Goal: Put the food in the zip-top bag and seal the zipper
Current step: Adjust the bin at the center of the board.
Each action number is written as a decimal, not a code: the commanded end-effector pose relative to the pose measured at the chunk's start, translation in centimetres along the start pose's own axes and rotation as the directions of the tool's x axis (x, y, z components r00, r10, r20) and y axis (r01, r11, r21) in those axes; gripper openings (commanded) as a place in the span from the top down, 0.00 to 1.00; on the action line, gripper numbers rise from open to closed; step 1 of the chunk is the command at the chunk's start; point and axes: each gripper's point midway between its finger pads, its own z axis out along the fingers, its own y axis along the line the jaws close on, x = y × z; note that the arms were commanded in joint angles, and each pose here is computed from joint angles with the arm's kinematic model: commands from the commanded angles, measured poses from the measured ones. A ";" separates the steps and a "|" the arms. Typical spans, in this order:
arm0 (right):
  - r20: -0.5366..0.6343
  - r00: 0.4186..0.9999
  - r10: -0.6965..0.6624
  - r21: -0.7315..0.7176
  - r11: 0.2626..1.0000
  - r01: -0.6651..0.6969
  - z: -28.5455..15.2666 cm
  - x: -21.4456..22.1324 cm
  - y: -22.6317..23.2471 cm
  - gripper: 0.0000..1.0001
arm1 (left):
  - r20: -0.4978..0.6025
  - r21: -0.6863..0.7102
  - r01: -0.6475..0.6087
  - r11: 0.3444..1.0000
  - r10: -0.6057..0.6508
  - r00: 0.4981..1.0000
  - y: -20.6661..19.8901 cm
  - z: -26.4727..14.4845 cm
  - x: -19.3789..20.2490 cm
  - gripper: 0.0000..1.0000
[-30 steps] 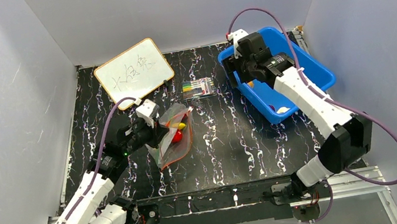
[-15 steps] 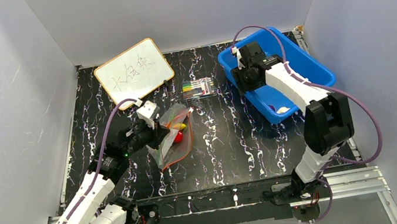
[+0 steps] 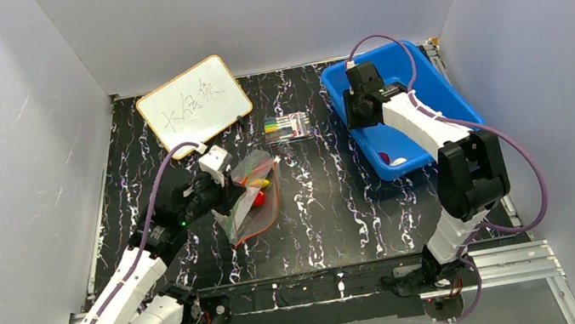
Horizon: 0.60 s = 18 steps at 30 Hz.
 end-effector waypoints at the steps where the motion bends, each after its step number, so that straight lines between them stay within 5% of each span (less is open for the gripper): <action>1: 0.094 0.981 0.171 0.067 0.982 -0.178 0.6 -1.8 -0.8 0.82 | 0.021 0.000 -0.019 1.000 0.019 1.000 0.1 0.2 -0.5 1.00; 11: 0.172 0.943 0.285 0.112 0.945 -0.306 0.7 -3.1 -1.6 0.81 | 0.013 0.001 -0.010 1.000 0.010 1.000 0.1 0.4 -0.4 1.00; 18: 0.212 0.929 0.303 0.066 0.944 -0.323 -0.3 -4.9 -0.9 0.63 | 0.022 -0.008 -0.006 1.000 0.007 1.000 0.2 0.3 -0.7 1.00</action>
